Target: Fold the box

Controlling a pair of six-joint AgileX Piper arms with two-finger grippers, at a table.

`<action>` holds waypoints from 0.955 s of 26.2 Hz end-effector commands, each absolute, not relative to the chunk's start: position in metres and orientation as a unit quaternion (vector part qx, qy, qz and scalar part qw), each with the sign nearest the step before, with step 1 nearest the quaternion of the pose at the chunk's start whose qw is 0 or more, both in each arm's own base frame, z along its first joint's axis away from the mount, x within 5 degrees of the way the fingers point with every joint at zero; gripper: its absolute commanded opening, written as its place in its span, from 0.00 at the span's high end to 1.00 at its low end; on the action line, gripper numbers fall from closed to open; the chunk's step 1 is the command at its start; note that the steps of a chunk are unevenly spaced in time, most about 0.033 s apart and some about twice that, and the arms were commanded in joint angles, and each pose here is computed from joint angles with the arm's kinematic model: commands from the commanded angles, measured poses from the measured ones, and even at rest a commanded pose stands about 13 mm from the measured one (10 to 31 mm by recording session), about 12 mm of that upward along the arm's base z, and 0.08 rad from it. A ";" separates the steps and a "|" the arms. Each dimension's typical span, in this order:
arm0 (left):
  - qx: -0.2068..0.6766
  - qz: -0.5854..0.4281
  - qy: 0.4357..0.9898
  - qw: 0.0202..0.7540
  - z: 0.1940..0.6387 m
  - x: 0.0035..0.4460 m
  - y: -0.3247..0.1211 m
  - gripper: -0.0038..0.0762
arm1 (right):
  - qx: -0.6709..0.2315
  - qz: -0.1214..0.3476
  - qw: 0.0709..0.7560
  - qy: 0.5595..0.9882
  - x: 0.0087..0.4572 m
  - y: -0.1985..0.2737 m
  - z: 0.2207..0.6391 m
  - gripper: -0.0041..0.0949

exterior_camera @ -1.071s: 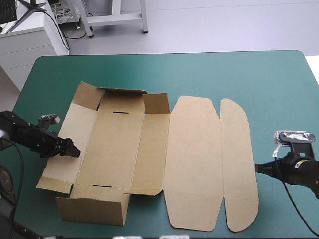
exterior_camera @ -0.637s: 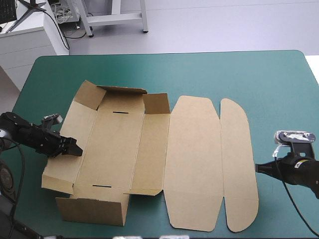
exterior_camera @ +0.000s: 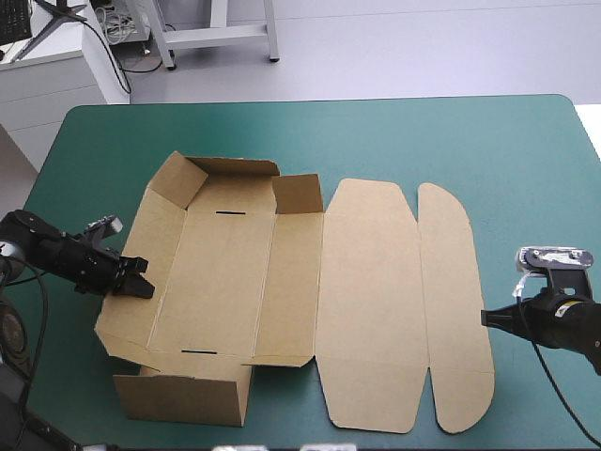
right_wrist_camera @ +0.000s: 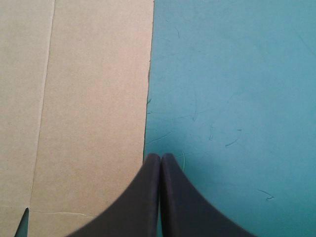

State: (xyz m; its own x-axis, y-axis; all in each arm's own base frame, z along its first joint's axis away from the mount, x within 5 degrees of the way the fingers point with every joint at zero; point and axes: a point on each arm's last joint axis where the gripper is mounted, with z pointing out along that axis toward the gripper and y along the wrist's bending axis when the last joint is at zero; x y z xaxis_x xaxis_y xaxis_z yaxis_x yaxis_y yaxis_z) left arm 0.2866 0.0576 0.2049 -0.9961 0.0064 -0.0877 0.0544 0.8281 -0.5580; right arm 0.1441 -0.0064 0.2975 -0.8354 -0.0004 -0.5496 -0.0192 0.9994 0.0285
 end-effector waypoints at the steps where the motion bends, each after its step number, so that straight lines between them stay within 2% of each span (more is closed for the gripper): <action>1: 0.065 -0.275 0.958 0.039 0.223 0.291 0.052 0.96 | -0.006 0.015 0.316 0.949 0.148 -0.007 0.307 0.98; 5: 0.153 -0.195 0.966 0.072 0.254 0.318 0.030 0.96 | -0.006 0.016 0.316 0.949 0.148 -0.007 0.307 0.98; 8: 0.251 -0.111 0.951 0.143 0.293 0.343 -0.007 0.96 | -0.006 0.016 0.316 0.949 0.148 -0.007 0.307 0.98; 11: 0.303 -0.062 0.930 0.198 0.317 0.355 -0.035 0.96 | -0.006 0.016 0.316 0.949 0.148 -0.007 0.307 0.98; 13: 0.346 -0.001 0.901 0.260 0.337 0.364 -0.070 0.96 | -0.006 0.016 0.316 0.949 0.148 -0.007 0.307 0.98; 16: 0.407 0.057 0.860 0.302 0.350 0.366 -0.106 0.96 | -0.006 0.016 0.316 0.949 0.148 -0.007 0.307 0.98; 25: 0.492 0.181 0.739 0.423 0.372 0.356 -0.191 0.96 | -0.006 0.017 0.314 0.949 0.148 -0.007 0.307 0.98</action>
State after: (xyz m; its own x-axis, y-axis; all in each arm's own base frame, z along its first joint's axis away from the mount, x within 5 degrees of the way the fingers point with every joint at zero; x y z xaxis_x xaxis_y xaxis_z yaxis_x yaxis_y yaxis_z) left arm 0.3654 -0.1726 0.3267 -0.3282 0.8732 -0.3603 0.7038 0.4805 0.5233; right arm 0.1440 -0.0059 0.2974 -0.8361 0.0031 -0.5485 -0.0192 0.9992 0.0349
